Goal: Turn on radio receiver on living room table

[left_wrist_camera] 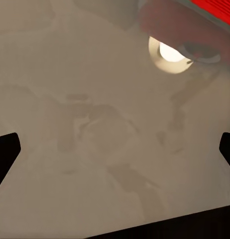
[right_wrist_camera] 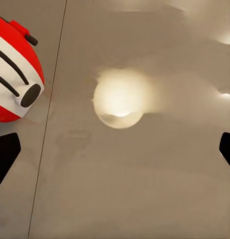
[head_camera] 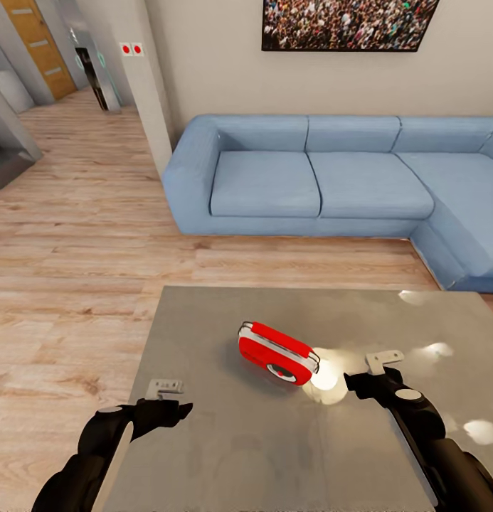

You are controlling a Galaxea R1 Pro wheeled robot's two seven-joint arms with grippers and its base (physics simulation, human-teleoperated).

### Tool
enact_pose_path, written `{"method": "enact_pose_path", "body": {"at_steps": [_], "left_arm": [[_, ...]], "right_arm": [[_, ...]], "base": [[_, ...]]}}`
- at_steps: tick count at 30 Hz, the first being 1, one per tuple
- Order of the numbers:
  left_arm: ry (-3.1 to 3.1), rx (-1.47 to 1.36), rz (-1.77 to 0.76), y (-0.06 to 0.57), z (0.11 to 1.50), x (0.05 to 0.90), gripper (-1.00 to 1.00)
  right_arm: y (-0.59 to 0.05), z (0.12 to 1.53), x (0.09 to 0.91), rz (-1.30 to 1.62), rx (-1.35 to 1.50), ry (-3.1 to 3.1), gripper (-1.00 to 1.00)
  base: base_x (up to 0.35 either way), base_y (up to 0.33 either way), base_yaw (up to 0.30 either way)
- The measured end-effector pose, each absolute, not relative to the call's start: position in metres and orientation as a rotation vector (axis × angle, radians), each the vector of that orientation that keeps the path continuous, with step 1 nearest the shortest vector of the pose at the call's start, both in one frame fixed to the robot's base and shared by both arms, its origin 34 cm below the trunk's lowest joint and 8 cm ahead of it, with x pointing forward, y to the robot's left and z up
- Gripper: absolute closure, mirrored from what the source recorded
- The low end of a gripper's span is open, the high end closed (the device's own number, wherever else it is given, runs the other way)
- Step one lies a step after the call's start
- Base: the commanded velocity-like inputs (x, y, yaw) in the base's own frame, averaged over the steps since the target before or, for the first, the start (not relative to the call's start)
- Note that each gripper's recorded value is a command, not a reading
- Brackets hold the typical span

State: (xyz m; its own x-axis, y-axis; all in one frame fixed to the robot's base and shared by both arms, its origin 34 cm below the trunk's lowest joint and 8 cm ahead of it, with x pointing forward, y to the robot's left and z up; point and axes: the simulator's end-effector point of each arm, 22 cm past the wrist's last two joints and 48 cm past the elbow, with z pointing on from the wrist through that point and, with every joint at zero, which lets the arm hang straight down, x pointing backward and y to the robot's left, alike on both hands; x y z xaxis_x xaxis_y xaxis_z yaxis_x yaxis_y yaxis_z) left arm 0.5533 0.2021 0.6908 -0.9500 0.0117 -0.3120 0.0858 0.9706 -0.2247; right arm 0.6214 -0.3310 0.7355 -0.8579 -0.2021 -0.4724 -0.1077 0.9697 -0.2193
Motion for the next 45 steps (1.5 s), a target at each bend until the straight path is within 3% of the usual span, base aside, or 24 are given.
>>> {"method": "enact_pose_path", "body": {"at_steps": [45], "left_arm": [[2.889, 0.051, -0.366, 0.199, 0.664, 0.533, -1.0]], "right_arm": [[-0.331, 0.7, 0.605, -0.248, -0.233, 2.679, -1.0]], "base": [[0.0, 0.0, 0.0]]}}
